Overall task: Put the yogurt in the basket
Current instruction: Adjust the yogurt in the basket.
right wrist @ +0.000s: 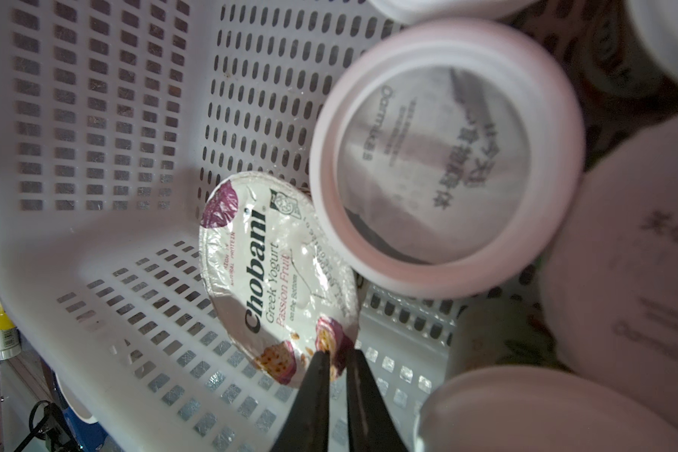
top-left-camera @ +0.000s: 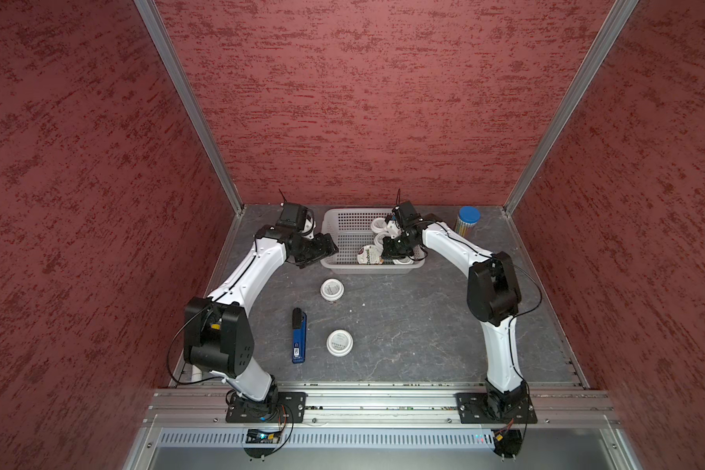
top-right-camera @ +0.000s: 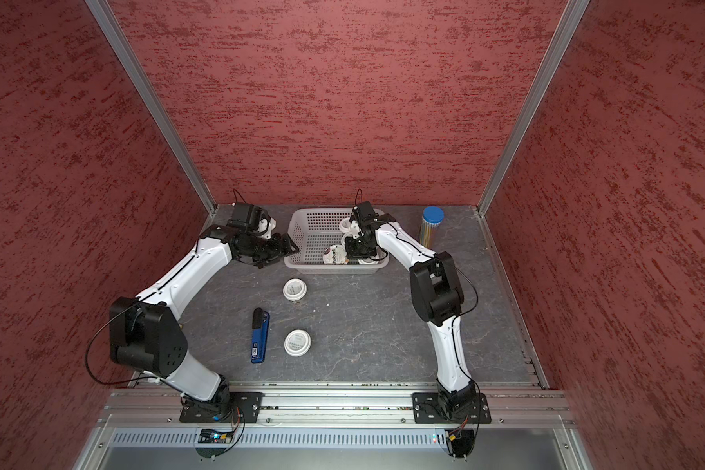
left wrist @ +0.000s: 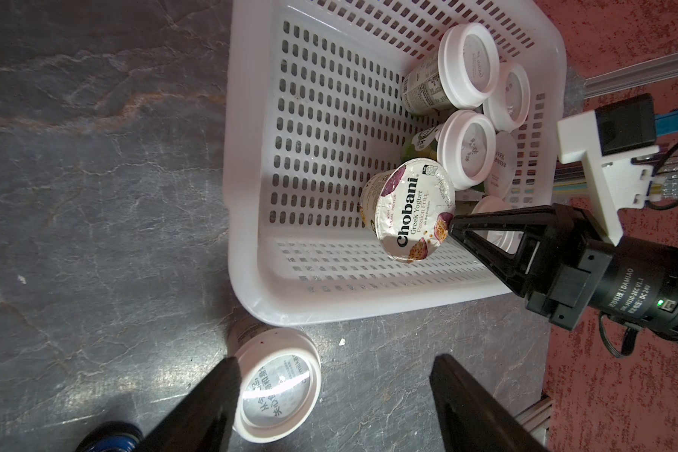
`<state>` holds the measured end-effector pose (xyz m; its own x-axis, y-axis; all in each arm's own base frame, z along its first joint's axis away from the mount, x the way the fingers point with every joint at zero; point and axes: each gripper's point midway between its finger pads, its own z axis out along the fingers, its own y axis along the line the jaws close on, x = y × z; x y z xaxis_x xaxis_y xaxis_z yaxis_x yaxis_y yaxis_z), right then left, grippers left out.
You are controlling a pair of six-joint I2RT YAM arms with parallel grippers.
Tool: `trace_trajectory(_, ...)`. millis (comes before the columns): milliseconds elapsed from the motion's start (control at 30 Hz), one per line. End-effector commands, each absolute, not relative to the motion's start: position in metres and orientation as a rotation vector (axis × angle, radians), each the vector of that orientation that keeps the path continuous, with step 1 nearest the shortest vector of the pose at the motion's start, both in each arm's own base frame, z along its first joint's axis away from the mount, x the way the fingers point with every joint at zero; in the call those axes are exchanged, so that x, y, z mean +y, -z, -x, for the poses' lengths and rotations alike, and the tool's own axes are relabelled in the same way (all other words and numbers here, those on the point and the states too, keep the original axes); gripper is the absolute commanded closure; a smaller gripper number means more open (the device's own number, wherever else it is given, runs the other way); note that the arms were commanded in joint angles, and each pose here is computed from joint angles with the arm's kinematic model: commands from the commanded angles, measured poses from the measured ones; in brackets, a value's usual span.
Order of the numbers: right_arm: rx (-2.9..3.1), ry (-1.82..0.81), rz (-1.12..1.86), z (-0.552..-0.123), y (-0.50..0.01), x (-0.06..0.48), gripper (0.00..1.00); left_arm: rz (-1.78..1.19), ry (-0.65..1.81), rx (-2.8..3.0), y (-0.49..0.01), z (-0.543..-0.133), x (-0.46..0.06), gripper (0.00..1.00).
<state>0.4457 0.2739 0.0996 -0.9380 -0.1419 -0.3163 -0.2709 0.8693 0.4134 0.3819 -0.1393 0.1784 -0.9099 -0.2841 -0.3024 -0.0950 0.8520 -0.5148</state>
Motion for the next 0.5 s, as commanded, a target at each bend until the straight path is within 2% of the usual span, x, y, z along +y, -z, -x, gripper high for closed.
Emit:
trace_trajectory(0,2.73,-0.663,0.321,-0.456,-0.106,0.278,0.85,0.257,0.691,2.655,-0.18,-0.381,-0.138,0.2)
trace_trajectory(233,2.722,-0.66,0.339,-0.458,-0.111,0.283,0.83,0.254,0.698,2.654,-0.18,-0.381,-0.139,0.2)
trace_trajectory(400,2.683,-0.566,0.336,-0.462,-0.126,0.274,0.69,0.253,0.697,2.654,-0.18,-0.381,-0.139,0.19)
trace_trajectory(467,2.686,-0.533,0.334,-0.463,-0.125,0.271,0.66,0.252,0.699,2.653,-0.18,-0.382,-0.139,0.19)
